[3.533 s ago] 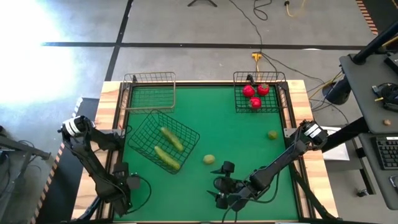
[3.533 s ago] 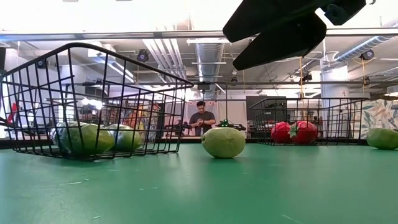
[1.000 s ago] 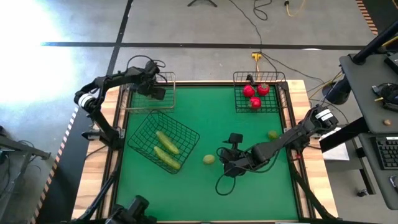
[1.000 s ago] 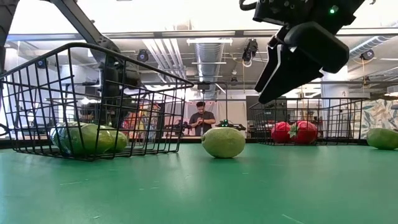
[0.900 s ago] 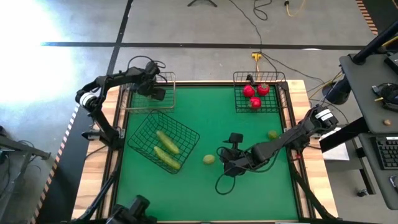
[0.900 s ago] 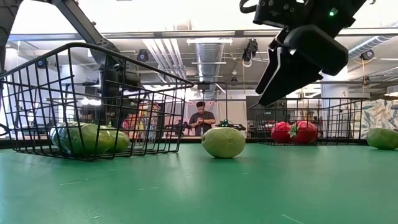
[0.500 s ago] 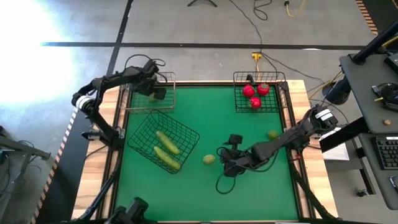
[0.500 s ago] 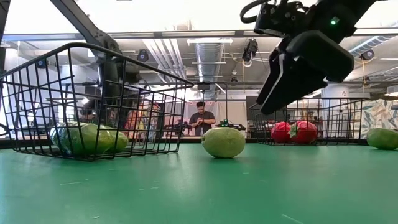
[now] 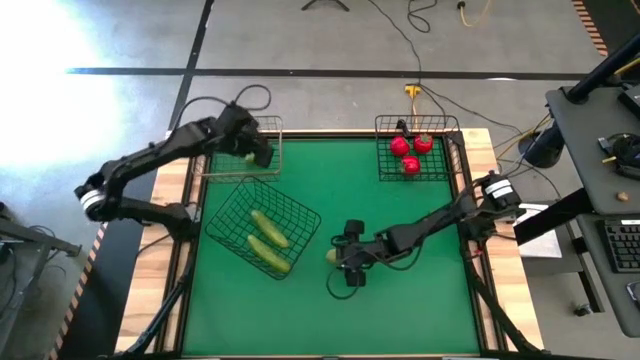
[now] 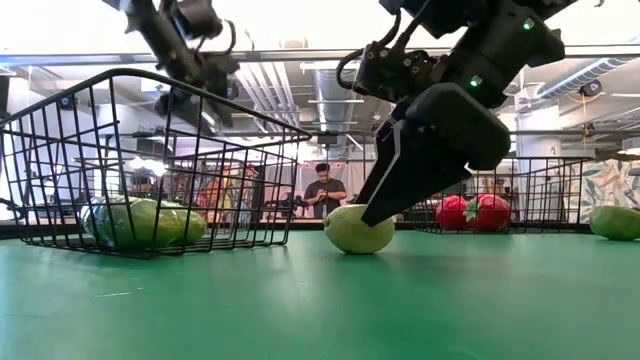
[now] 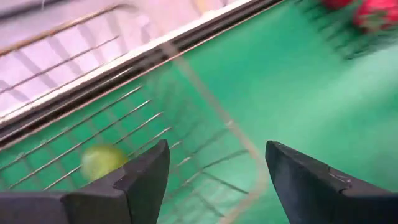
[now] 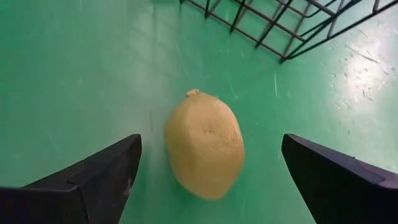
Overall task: Sort produce into baskets
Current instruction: Put the left lime into the gold metal wire basket
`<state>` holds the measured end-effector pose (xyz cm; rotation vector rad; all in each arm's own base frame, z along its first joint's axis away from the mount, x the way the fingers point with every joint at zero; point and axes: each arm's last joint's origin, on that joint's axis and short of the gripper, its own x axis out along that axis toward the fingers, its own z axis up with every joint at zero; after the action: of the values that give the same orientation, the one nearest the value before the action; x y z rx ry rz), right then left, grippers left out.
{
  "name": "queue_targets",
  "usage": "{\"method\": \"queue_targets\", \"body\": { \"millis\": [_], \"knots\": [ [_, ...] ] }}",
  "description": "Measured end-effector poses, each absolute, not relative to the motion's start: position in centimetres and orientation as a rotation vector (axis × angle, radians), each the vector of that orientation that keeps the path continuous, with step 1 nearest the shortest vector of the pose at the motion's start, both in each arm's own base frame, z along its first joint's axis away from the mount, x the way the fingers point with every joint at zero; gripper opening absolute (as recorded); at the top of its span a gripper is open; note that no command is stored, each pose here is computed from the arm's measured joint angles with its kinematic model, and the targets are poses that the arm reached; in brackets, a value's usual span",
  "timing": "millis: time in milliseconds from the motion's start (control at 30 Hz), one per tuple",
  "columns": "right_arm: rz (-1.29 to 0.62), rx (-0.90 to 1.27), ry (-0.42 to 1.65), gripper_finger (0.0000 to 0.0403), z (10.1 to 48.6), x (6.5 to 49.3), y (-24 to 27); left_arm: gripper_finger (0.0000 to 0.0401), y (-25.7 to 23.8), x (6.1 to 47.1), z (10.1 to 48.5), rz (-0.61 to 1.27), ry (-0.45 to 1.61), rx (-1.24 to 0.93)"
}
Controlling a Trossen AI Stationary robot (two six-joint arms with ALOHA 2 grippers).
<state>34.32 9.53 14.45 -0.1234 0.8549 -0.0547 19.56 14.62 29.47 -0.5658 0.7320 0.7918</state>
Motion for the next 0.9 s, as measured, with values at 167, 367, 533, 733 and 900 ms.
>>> {"method": "queue_targets", "body": {
  "millis": [167,367,533,733,900],
  "knots": [
    [-0.037,-0.122,0.871,0.0339,14.0,34.5,9.4,0.0249,10.4,20.9,30.1,0.694,0.628,-0.46],
    [-0.045,-0.122,0.902,0.0268,12.3,35.0,9.1,0.0249,8.0,21.9,29.9,0.623,0.515,-0.399],
    [-0.063,-0.085,0.865,0.0202,13.5,35.5,9.0,0.0249,8.1,21.8,29.0,0.66,0.531,-0.374],
    [-0.189,-0.199,0.993,0.015,16.8,34.8,6.5,0.0249,7.0,22.4,29.3,0.534,0.374,-0.31],
    [-0.42,-0.268,0.972,0.015,19.6,34.6,0.5,0.0249,6.3,22.8,28.7,0.456,0.317,-0.273]
  ]
}}
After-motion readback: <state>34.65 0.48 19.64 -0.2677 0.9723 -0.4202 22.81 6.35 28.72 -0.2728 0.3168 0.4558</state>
